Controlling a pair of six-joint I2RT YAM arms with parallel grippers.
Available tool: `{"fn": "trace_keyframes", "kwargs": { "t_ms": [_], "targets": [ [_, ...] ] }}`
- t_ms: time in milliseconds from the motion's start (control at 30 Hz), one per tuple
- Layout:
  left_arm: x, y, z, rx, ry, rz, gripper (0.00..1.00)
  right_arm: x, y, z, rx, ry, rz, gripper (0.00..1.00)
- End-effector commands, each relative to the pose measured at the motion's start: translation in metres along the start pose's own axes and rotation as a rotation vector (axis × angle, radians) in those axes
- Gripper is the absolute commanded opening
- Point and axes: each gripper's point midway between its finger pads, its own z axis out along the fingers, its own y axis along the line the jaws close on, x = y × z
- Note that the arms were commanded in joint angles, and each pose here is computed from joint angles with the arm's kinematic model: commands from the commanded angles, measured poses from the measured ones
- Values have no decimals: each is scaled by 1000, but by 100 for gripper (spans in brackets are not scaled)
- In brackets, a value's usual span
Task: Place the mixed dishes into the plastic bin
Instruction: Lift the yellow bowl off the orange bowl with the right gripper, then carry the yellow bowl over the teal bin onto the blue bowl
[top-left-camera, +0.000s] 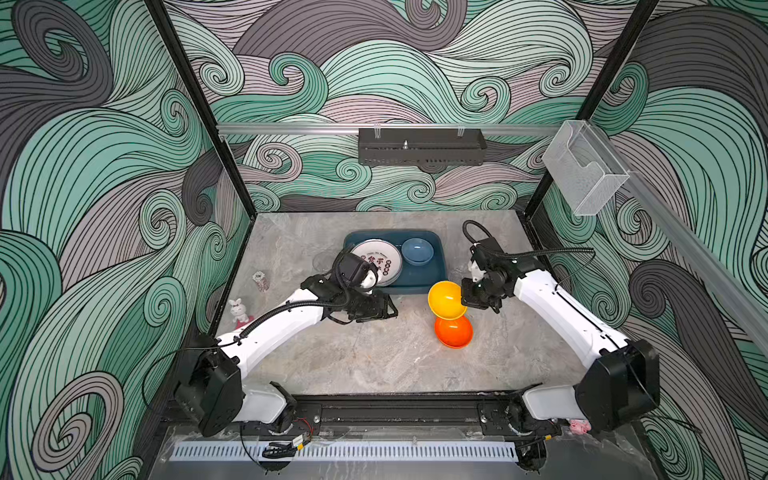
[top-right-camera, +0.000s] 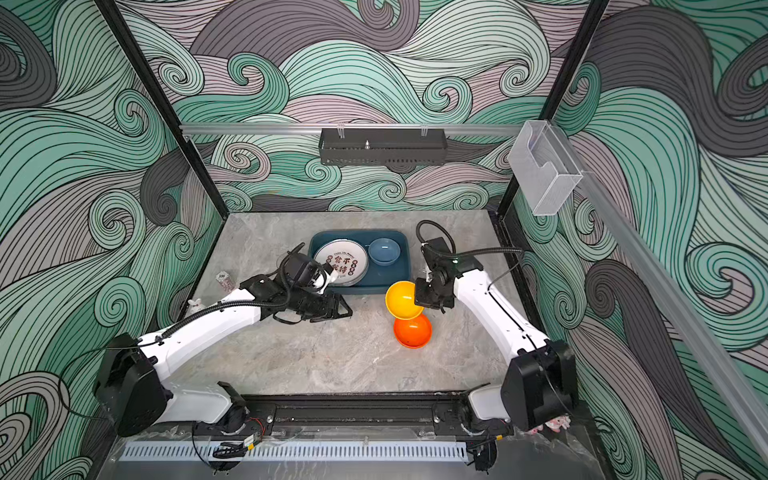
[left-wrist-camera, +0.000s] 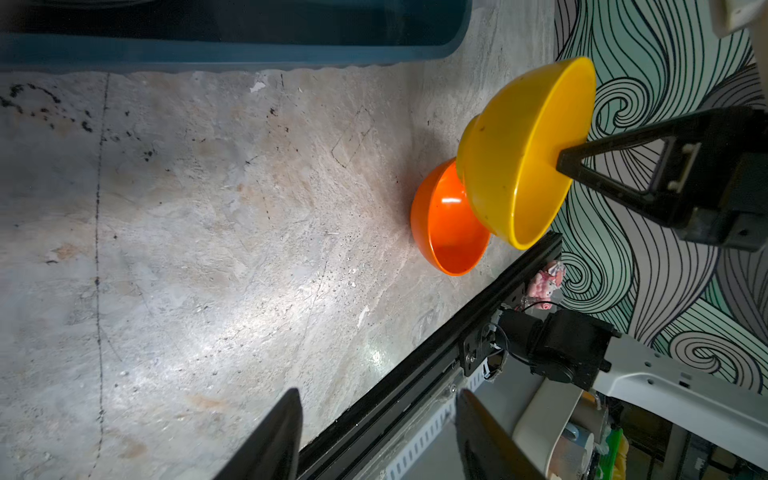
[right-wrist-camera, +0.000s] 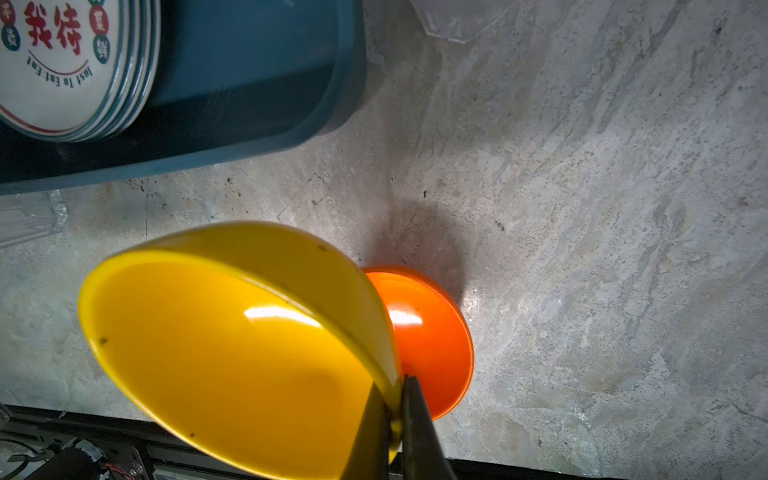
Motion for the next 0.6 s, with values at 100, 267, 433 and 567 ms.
{"fn": "trace_keyframes", "kwargs": {
  "t_ms": [100,267,433,567],
  "targets": [
    [-5,13,-16,-45,-55,-33,62,-26,17,-1,-36,-23,-6,0],
    [-9,21,-25,-58,-80,-54,62,-49,25,3,-36,-36,-2,0],
    [-12,28,-33,-64,-105,-75,62,-75,33,9,-30,-50,8,0],
    [-11,31,-37,-62,-112,-86,62,-95,36,14,-29,-61,28,0]
  ]
}}
